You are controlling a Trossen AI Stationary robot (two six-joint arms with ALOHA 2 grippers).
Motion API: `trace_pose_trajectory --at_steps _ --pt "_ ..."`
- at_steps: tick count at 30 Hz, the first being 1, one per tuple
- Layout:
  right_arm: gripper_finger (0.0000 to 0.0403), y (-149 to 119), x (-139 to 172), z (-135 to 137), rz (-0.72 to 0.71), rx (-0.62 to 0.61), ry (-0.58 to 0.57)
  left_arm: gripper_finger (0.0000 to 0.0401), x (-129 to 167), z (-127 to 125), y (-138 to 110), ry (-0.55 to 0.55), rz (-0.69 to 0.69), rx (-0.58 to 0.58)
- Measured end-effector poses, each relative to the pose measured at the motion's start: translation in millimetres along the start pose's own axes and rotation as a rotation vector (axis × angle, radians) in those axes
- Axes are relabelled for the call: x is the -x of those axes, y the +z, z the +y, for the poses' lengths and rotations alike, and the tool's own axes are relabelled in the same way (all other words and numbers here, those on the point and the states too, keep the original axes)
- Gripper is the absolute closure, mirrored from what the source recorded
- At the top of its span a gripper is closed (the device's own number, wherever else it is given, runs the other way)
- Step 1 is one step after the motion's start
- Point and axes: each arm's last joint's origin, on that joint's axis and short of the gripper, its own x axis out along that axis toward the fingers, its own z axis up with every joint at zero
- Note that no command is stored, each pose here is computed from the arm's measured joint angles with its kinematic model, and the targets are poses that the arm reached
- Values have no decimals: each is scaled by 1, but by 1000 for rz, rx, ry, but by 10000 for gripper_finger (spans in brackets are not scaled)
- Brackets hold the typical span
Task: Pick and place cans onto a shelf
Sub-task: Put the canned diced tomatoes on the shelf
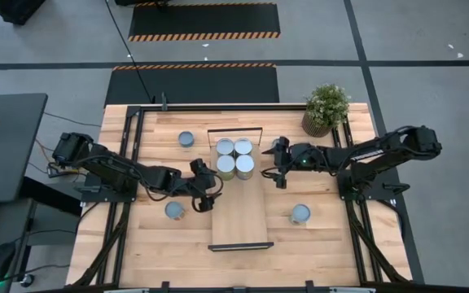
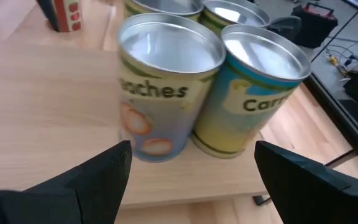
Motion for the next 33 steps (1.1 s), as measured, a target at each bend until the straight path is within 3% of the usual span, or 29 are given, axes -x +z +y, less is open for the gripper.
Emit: trace_pose_trajectory --at_steps 8,22,28,33 --pt "55 0 8 4 99 -6 -118 12 8 0 11 -42 120 -7" --pt "55 9 11 17 152 13 -109 12 46 -17 25 -201 483 145" --pt "55 13 15 17 120 15 -111 12 74 -31 15 -130 672 215" --pt "55 21 21 14 66 24 -124 12 92 -46 -14 -40 787 261"
